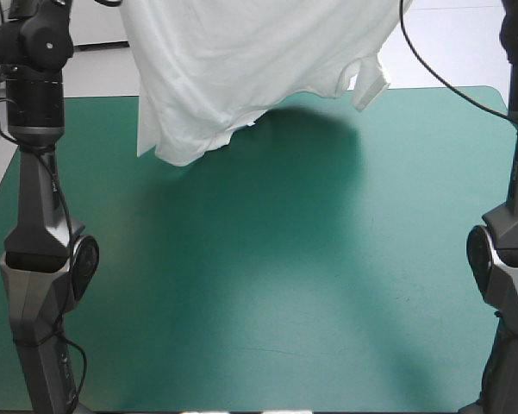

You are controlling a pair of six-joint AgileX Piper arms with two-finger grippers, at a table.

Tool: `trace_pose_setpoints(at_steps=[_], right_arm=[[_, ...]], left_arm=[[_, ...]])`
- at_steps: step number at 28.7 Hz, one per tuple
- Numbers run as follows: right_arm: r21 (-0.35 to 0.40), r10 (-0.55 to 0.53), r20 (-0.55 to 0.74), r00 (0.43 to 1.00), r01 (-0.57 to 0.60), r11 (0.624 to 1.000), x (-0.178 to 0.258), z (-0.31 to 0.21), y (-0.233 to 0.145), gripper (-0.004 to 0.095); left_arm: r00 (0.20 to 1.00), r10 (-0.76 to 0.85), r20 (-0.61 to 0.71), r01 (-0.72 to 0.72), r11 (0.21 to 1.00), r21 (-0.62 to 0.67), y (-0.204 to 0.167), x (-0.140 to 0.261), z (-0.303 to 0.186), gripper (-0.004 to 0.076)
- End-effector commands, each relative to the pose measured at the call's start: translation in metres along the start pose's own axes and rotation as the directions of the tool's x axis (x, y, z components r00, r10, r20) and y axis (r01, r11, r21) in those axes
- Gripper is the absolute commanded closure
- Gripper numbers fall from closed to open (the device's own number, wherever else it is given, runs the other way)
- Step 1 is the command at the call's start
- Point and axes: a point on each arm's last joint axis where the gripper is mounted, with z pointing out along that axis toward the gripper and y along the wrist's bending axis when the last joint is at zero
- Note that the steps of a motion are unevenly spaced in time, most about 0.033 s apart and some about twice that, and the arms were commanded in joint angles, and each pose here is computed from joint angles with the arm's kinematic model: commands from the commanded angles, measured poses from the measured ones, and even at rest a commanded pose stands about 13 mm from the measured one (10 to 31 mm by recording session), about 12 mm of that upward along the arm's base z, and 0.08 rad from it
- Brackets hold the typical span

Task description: Fold the cloth

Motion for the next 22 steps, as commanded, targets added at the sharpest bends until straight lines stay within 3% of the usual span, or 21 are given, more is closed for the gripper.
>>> trace_pose_setpoints(at_steps=[1,3,4,5,8,11,16,19,22], right_arm=[[-0.003,-0.070,-0.065,0.995,0.070,0.998,0.007,0.000,-0.004,0.0925],[-0.038,-0.090,-0.188,0.978,0.085,0.996,0.036,0.006,-0.004,0.0925],[-0.094,-0.139,-0.330,0.934,0.114,0.989,0.065,0.009,-0.004,0.0925],[-0.116,-0.151,-0.392,0.908,0.114,0.987,0.079,0.009,-0.004,0.0925],[-0.150,-0.157,-0.529,0.834,0.091,0.985,0.117,0.011,-0.005,0.0925],[-0.170,-0.147,-0.649,0.747,0.045,0.984,0.152,0.009,-0.006,0.0925],[-0.196,-0.136,-0.810,0.570,-0.044,0.980,0.203,-0.004,-0.002,0.0924],[-0.208,-0.143,-0.871,0.469,-0.090,0.974,0.229,-0.015,0.004,0.0925],[-0.202,-0.137,-0.905,0.403,-0.122,0.972,0.243,-0.024,0.005,0.0925]], left_arm=[[0.987,-0.106,-0.124,0.114,0.992,0.059,-0.002,0.025,0.003,0.0746],[0.947,-0.179,-0.266,0.208,0.975,0.082,-0.008,0.061,0.006,0.0746],[0.893,-0.199,-0.403,0.263,0.958,0.112,-0.016,0.087,0.005,0.0746],[0.866,-0.191,-0.462,0.278,0.952,0.127,-0.019,0.098,0.003,0.0746],[0.731,-0.162,-0.663,0.350,0.923,0.161,-0.032,0.133,-0.007,0.0746],[0.554,-0.161,-0.817,0.414,0.904,0.103,-0.037,0.160,-0.020,0.0746],[0.339,-0.122,-0.933,0.465,0.884,0.053,-0.044,0.184,-0.037,0.0746],[0.302,-0.185,-0.935,0.495,0.869,-0.012,-0.046,0.185,-0.037,0.0746],[0.288,-0.199,-0.937,0.513,0.858,-0.025,-0.054,0.181,-0.037,0.0746]])
